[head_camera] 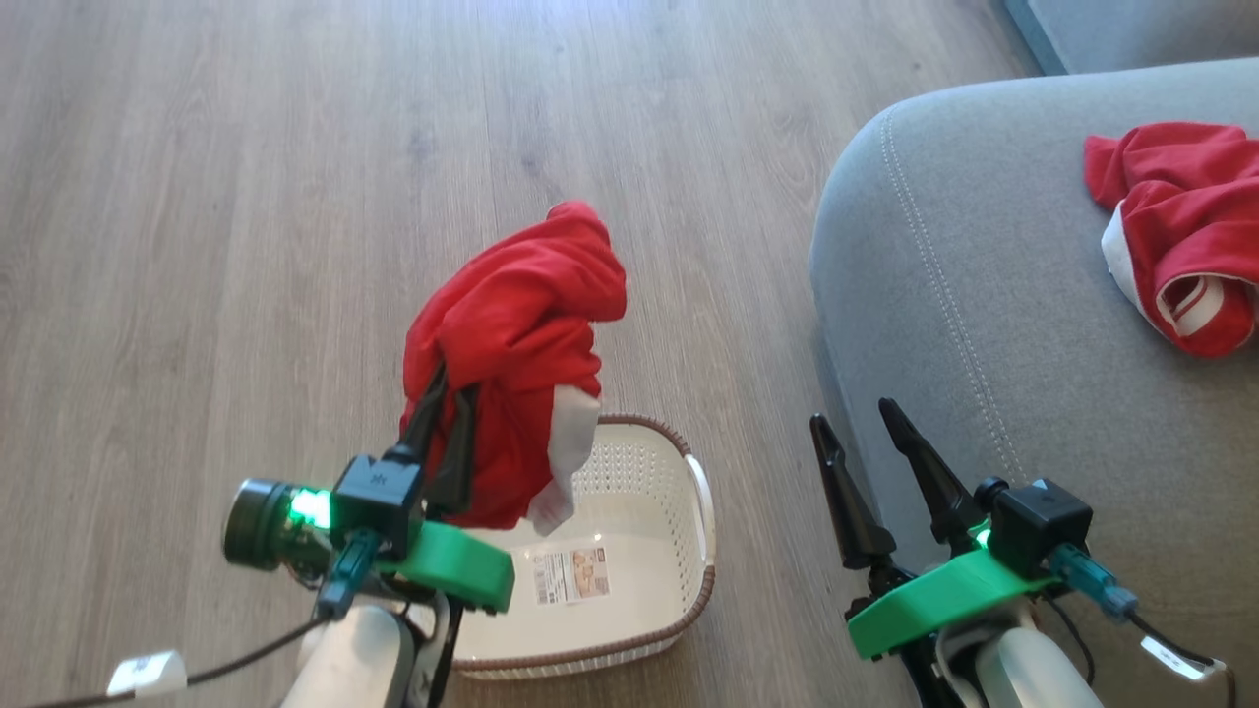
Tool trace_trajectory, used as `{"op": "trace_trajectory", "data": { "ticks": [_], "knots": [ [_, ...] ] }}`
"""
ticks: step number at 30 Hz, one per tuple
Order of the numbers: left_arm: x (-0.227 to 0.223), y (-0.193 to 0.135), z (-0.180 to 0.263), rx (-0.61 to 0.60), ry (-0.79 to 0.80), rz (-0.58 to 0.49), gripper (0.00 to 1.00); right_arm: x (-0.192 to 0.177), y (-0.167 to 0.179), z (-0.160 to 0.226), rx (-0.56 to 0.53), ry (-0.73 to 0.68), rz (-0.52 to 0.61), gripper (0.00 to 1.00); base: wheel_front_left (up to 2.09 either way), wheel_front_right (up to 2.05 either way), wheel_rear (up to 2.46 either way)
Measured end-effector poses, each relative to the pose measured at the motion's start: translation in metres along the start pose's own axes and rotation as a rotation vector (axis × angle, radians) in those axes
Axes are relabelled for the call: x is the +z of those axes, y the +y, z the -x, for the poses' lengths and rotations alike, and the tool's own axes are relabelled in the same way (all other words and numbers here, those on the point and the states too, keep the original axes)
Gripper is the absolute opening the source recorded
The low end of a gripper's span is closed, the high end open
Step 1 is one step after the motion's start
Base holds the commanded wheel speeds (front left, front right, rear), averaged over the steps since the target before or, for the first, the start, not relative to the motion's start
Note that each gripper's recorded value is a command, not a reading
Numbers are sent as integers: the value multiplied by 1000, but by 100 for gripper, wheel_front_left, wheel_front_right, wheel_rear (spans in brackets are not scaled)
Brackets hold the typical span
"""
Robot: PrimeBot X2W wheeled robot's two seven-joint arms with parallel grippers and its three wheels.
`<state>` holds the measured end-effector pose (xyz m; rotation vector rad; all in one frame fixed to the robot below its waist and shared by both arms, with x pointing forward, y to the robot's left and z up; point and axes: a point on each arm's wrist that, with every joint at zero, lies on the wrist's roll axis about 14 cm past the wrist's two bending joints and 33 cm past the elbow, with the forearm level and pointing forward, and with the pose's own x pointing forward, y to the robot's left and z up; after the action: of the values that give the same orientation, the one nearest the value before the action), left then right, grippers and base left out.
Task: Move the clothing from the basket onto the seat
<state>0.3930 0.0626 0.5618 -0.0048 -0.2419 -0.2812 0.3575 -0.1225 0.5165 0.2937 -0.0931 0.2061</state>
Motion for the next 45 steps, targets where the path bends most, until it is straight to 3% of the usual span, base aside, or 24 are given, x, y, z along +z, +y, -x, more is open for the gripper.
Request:
{"op": "trace_trajectory", "data": {
  "ticks": [10,34,45],
  "knots": [
    [7,-9,17,-22,-12,14,0,-3,4,10,5,9,8,100,0,0,0],
    [134,-11,-4,-45,-420,45,0,-6,9,8,20,18,1,100,0,0,0],
    [124,-52,-2,-213,-389,43,0,-3,6,11,8,9,1,100,0,0,0]
  ]
}}
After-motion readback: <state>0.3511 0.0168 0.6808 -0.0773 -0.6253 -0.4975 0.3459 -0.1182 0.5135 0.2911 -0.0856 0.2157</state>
